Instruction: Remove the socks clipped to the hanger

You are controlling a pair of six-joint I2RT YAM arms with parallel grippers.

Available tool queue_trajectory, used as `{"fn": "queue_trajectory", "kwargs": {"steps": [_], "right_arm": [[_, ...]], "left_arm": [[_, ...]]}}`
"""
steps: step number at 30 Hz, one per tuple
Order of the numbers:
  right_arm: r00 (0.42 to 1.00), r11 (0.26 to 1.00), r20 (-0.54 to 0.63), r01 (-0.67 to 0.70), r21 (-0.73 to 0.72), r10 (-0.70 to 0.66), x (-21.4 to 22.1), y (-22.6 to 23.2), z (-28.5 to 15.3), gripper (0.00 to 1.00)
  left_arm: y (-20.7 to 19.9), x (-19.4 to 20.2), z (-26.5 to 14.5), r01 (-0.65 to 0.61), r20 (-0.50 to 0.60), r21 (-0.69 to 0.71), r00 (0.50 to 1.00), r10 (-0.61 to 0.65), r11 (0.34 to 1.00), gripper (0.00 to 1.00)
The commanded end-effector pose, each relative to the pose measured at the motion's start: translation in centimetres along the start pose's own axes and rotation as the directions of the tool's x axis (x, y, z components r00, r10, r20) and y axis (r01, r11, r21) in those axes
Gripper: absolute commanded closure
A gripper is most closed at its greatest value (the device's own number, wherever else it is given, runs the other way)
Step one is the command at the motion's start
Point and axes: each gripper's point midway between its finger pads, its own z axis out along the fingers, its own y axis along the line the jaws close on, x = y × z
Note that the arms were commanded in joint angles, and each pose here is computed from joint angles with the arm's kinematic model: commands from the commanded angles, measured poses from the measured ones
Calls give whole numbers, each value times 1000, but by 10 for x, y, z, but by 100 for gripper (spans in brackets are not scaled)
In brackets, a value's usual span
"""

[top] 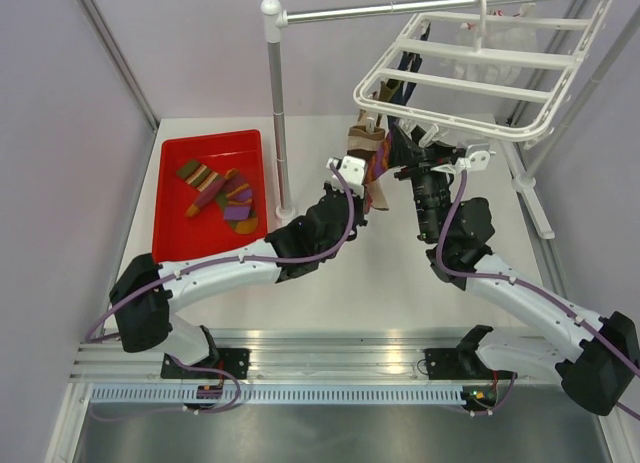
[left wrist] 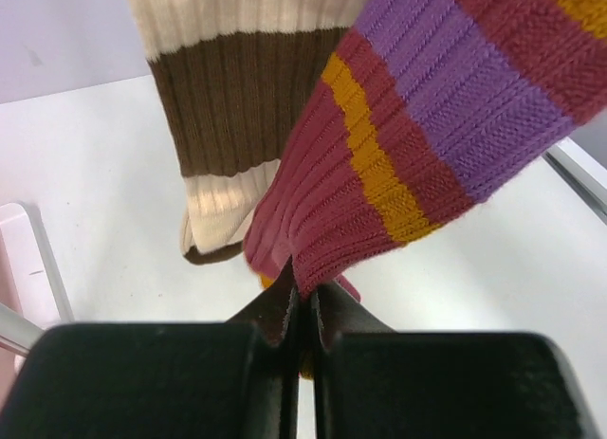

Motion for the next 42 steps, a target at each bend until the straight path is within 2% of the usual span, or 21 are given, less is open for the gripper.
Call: {"fn": "queue_trajectory", "kwargs": {"steps": [1, 3, 9, 13, 25, 31, 38, 42], "right_arm": [[997, 999, 61, -35, -23, 37, -18, 6, 1, 50], [997, 999, 69, -38, -22, 39, -19, 7, 4, 43], [996, 999, 84, -40, -2, 40, -21, 7, 12, 34], [996, 999, 90, -26, 29, 23, -22, 2, 14, 41], [990, 998, 133, -43, 42, 37, -35, -2, 12, 40], [987, 997, 151, -56, 57, 47, -39, -5, 12, 52], [989, 997, 144, -53, 57, 44, -42, -4, 12, 87], [990, 997, 139, -49, 58, 40, -43, -6, 9, 97]], "left_arm": [[-12, -15, -8, 19, 29, 51, 999, -20, 999, 98], [-15, -13, -9, 16, 26, 60, 1000, -17, 998, 98], [-21, -13, -12, 13, 29, 75, 999, -16, 997, 98], [-21, -12, -13, 11, 28, 76, 1000, -13, 997, 98], [-23, -9, -12, 6, 24, 80, 1000, -8, 997, 98], [-21, -7, -13, 6, 22, 76, 1000, -8, 997, 98], [-20, -8, -13, 9, 24, 73, 1000, -10, 997, 98], [-20, -8, -13, 10, 24, 72, 1000, -12, 997, 98]]}}
